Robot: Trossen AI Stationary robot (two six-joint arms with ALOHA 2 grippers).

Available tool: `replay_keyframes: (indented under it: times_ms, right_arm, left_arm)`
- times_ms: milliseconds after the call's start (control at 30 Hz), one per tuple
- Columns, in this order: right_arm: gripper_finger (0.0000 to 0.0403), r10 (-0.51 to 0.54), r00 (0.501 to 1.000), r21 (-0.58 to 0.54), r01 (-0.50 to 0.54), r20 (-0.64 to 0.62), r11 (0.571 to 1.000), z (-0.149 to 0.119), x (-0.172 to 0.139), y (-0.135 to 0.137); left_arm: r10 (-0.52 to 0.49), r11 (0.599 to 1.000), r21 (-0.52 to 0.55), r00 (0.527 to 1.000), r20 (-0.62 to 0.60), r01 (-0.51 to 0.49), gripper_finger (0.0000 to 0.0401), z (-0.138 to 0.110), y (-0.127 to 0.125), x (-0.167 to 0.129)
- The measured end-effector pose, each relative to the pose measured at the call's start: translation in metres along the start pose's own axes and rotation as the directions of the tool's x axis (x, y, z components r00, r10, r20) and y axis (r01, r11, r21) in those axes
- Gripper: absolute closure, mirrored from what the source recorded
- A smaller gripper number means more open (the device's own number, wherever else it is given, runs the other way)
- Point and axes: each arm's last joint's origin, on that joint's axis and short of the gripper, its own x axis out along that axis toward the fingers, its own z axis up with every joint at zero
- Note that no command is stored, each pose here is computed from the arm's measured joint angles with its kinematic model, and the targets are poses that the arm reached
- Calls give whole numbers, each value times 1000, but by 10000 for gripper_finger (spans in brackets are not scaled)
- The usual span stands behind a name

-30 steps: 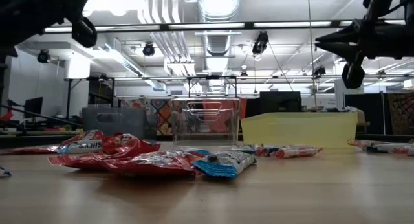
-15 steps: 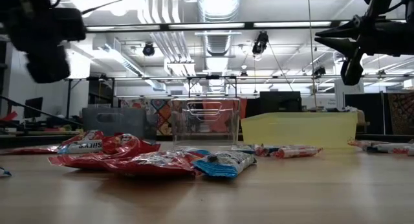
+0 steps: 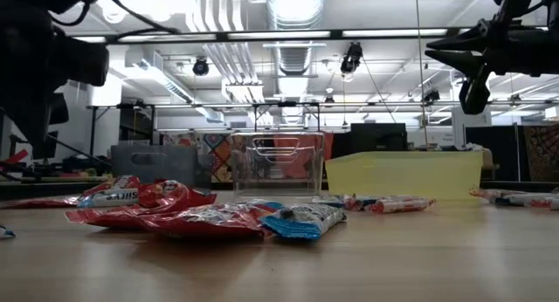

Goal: Sort candy
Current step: Put the red candy into the black bin

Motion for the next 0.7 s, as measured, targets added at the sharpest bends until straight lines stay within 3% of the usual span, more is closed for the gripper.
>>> replay_keyframes:
  times_ms: [133, 300, 500, 700]
  right_arm:
    - [348, 10, 1000, 0, -10, -11, 1000, 0, 0, 0]
    - [319, 27, 999, -3, -27, -29, 1000, -1, 0, 1]
    - [298, 43, 998, -16, -44, -52, 999, -2, 0, 1]
    - [296, 42, 998, -42, -44, -54, 998, -2, 0, 1]
  left_arm:
    - [40, 991, 128, 999, -36, -35, 360, 1, -1, 8]
    - [107, 938, 336, 993, -53, -83, 284, -1, -4, 17]
    - [270, 916, 309, 963, -5, -255, 208, 0, -3, 32]
    - [388, 891, 267, 921, -26, -368, 199, 1, 1, 48]
